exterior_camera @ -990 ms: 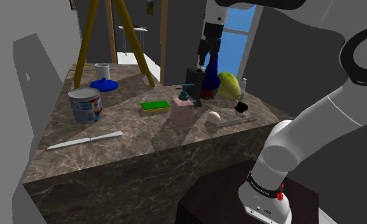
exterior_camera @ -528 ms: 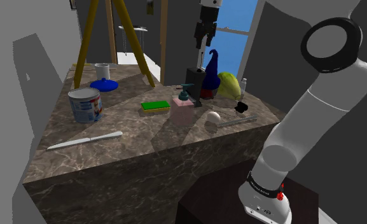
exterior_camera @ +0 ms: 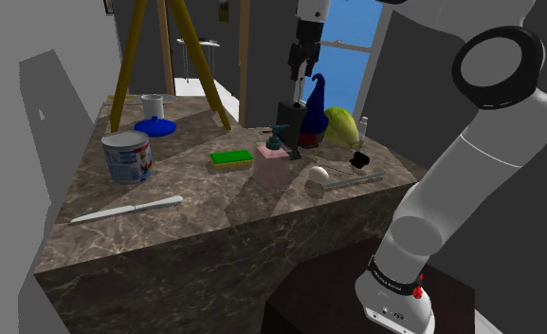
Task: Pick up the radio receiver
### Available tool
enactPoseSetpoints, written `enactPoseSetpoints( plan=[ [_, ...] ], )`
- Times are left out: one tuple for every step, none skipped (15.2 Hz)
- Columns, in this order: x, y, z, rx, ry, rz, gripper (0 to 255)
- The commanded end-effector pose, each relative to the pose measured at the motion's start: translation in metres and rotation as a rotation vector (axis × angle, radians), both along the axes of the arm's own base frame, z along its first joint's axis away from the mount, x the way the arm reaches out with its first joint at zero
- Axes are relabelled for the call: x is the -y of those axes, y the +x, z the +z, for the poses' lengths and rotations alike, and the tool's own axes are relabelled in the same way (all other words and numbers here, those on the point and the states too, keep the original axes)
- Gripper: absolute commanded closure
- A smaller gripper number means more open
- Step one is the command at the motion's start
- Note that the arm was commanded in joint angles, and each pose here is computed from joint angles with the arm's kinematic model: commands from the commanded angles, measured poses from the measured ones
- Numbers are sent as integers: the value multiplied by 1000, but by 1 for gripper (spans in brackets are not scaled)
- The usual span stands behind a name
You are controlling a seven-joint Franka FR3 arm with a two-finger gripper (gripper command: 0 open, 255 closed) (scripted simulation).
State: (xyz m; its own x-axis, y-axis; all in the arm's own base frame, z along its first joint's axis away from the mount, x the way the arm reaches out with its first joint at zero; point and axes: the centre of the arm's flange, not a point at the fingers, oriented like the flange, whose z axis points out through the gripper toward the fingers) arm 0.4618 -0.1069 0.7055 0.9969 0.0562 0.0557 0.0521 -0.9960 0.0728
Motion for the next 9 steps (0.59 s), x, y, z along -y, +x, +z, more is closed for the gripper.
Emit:
enactPoseSetpoints(
  plan=[
    [0, 1, -6, 1, 0, 0, 0],
    [0, 1, -6, 1, 0, 0, 0],
    [0, 1, -6, 1, 0, 0, 255],
    [0, 1, -6, 1, 0, 0, 255],
    [0, 1, -6, 1, 0, 0, 255],
    [0, 1, -6, 1, 0, 0, 255],
    [0, 1, -6, 1, 0, 0, 255],
    [0, 1, -6, 1, 0, 0, 255],
    [0, 1, -6, 1, 0, 0, 255]
  ],
)
